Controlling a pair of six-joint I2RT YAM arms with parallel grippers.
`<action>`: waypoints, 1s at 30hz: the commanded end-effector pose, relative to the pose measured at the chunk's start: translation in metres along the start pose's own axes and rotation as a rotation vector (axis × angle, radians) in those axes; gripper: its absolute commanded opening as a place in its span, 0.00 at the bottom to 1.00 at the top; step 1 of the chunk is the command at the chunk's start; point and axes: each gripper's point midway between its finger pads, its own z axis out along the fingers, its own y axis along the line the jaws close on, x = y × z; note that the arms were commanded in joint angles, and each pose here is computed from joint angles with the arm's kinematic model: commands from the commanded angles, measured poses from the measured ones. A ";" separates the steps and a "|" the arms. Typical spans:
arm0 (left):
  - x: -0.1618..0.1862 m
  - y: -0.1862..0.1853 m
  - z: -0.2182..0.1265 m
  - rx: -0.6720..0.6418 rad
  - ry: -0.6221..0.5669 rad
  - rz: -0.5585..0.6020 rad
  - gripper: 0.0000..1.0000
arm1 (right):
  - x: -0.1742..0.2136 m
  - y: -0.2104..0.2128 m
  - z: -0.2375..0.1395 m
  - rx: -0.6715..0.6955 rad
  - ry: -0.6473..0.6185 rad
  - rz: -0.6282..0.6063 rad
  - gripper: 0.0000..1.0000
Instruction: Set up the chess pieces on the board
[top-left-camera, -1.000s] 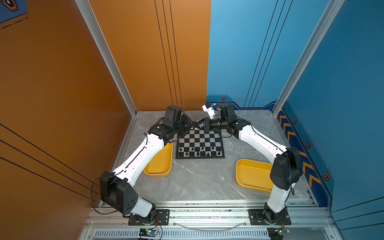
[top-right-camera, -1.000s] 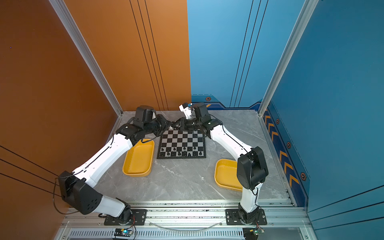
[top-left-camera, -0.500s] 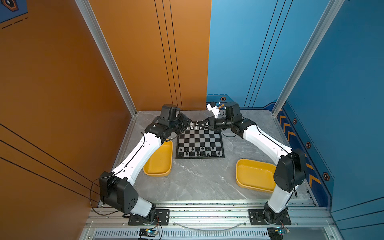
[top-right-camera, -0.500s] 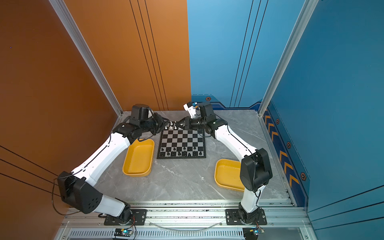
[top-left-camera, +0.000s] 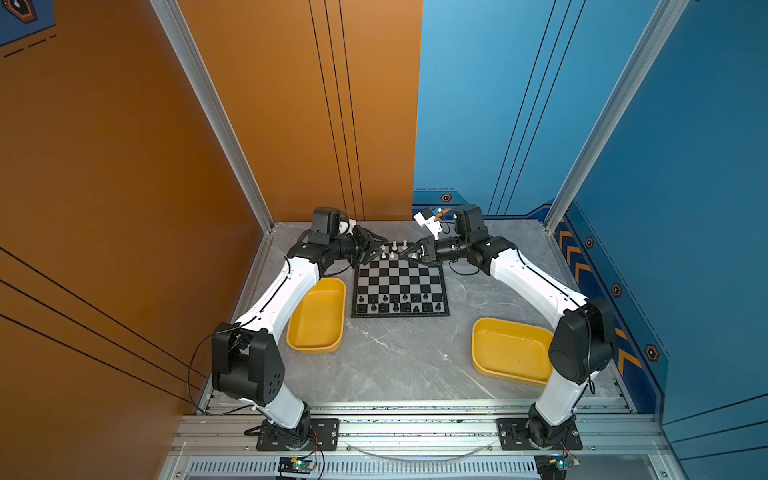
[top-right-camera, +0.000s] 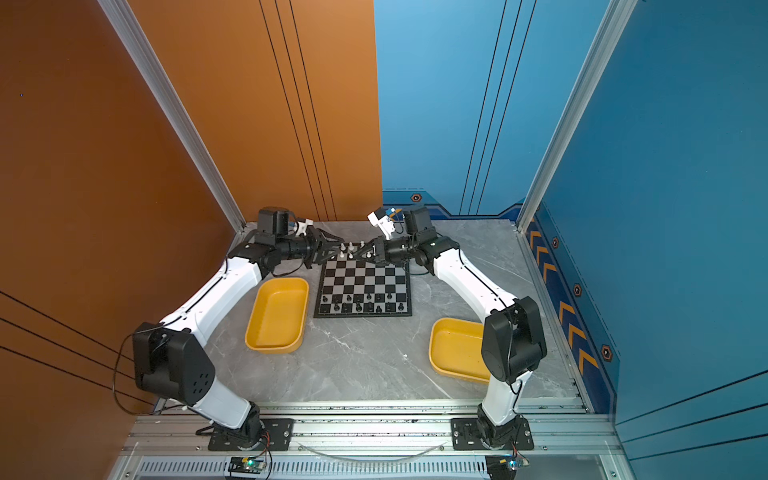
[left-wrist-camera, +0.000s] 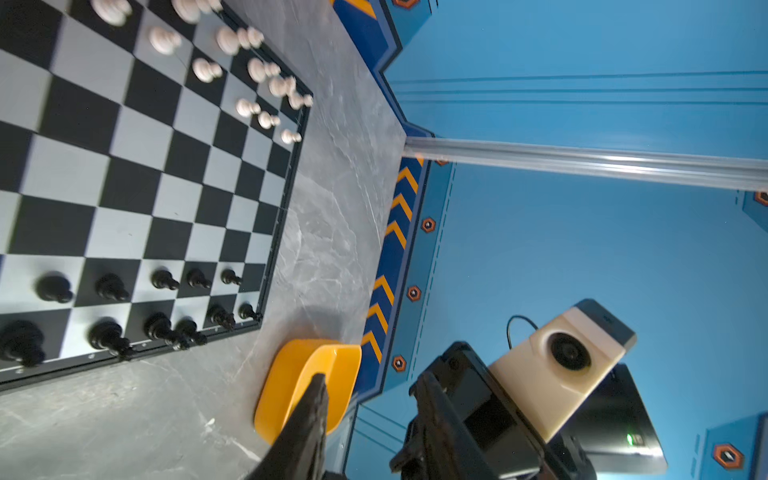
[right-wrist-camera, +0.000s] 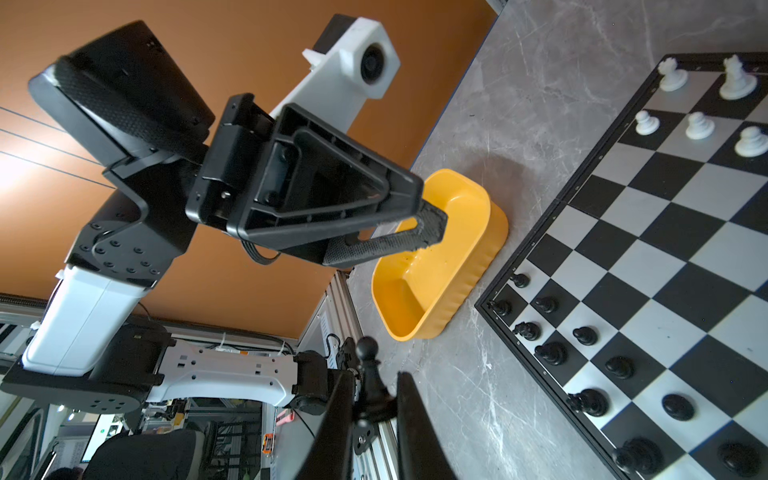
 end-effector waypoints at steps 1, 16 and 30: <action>0.017 -0.012 0.005 0.111 0.122 0.038 0.35 | 0.008 0.010 -0.011 -0.023 0.022 -0.012 0.10; 0.041 -0.027 0.006 0.163 0.212 0.099 0.33 | 0.010 0.003 -0.008 -0.028 0.034 0.003 0.10; 0.061 -0.021 0.003 0.150 0.248 0.116 0.24 | 0.011 0.000 -0.011 -0.026 0.034 0.010 0.09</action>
